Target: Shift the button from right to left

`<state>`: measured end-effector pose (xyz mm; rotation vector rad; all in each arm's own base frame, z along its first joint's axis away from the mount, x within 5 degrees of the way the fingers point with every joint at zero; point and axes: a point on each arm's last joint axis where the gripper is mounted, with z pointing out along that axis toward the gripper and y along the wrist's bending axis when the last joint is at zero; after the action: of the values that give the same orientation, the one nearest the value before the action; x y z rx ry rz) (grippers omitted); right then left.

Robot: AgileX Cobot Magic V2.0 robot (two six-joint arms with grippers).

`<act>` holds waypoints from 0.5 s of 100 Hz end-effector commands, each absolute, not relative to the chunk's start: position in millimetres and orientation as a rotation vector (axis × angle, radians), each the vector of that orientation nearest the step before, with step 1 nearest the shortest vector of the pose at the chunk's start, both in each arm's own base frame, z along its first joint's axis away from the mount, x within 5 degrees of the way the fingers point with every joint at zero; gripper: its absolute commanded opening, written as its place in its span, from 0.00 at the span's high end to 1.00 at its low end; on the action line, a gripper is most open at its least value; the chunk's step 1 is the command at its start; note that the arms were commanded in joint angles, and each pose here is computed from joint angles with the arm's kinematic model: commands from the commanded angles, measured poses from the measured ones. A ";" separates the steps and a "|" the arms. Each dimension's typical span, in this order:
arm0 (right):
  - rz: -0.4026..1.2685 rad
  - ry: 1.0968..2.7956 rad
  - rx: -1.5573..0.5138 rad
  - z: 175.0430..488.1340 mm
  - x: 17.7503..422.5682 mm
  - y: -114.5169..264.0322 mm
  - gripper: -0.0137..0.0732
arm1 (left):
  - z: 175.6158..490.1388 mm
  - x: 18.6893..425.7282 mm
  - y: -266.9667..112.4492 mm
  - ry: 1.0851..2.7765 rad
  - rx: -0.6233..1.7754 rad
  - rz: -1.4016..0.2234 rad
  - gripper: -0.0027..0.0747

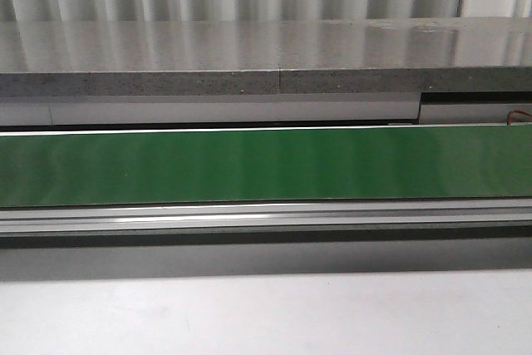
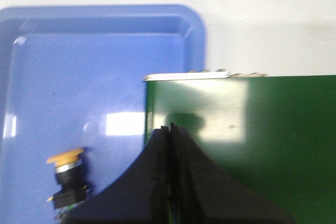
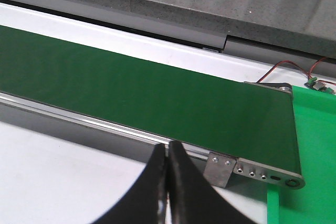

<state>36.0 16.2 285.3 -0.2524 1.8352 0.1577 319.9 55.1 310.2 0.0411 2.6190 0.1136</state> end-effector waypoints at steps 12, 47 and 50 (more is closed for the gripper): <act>0.143 1.745 -0.238 299.3 37.3 15.1 0.92 | 351.8 300.9 1.8 2.400 0.179 0.045 0.99; 0.143 1.745 -0.238 299.3 37.3 15.1 0.92 | 355.0 221.2 -17.5 2.215 0.191 -0.058 0.99; 0.143 1.745 -0.238 299.3 37.3 15.1 0.92 | 352.9 213.7 -17.2 2.212 0.191 -0.058 0.99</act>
<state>36.0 16.2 285.3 -0.2506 1.8355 0.1591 231.8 -15.2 333.9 0.2202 2.3589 -0.0338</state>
